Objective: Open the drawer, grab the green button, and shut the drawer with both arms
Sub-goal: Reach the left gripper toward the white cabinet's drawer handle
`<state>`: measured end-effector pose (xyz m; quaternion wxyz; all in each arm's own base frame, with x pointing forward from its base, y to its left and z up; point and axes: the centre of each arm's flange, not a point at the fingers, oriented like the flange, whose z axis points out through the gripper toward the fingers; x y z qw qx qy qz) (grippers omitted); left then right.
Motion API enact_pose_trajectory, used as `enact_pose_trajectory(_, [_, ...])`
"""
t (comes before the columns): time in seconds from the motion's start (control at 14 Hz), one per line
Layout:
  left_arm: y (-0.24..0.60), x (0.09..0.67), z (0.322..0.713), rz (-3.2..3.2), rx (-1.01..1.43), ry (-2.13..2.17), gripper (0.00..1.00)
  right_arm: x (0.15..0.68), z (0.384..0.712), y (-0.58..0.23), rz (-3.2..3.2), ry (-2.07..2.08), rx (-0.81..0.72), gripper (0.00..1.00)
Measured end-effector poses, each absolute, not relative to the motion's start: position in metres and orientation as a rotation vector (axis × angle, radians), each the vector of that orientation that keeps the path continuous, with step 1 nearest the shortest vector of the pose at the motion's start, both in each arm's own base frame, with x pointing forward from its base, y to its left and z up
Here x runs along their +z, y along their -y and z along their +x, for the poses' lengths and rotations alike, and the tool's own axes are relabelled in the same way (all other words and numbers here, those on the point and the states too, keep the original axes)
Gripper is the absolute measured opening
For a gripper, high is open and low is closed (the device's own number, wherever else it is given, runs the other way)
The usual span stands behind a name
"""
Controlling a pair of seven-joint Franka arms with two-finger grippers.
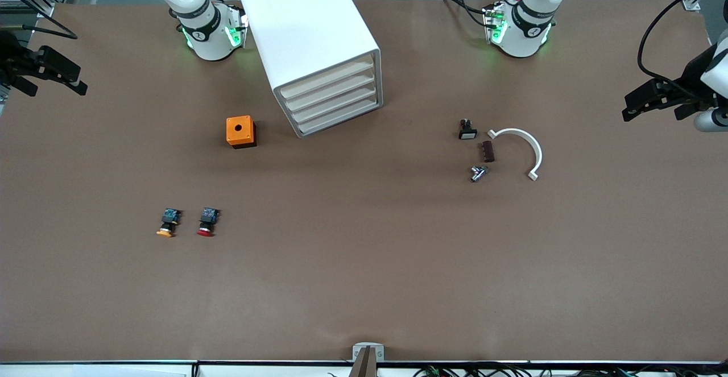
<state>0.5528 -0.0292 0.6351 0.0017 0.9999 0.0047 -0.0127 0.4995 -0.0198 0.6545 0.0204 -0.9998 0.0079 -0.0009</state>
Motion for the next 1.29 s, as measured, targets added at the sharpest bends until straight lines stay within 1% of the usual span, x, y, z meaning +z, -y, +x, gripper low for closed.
enact_pose_trajectory(0.43, [0.028,0.633,0.554,3.14,-0.046,-0.019,1.0,0.654,0.499,0.02,-3.101,-0.024,-0.002,1.0])
enact_pose_trajectory(0.71, [0.011,0.611,0.569,3.14,-0.076,-0.064,1.0,0.654,0.499,0.02,-3.101,-0.024,-0.002,1.0])
enact_pose_trajectory(0.86, [0.009,0.585,0.586,3.137,-0.103,-0.071,1.0,0.654,0.499,0.02,-3.101,-0.024,-0.001,1.0])
enact_pose_trajectory(1.07, [0.016,0.53,0.61,3.131,-0.206,-0.049,1.0,0.654,0.499,0.02,-3.101,-0.024,-0.001,1.0])
enact_pose_trajectory(1.29, [0.046,0.469,0.626,3.127,-0.35,-0.042,1.0,0.654,0.499,0.02,-3.101,-0.024,-0.001,1.0])
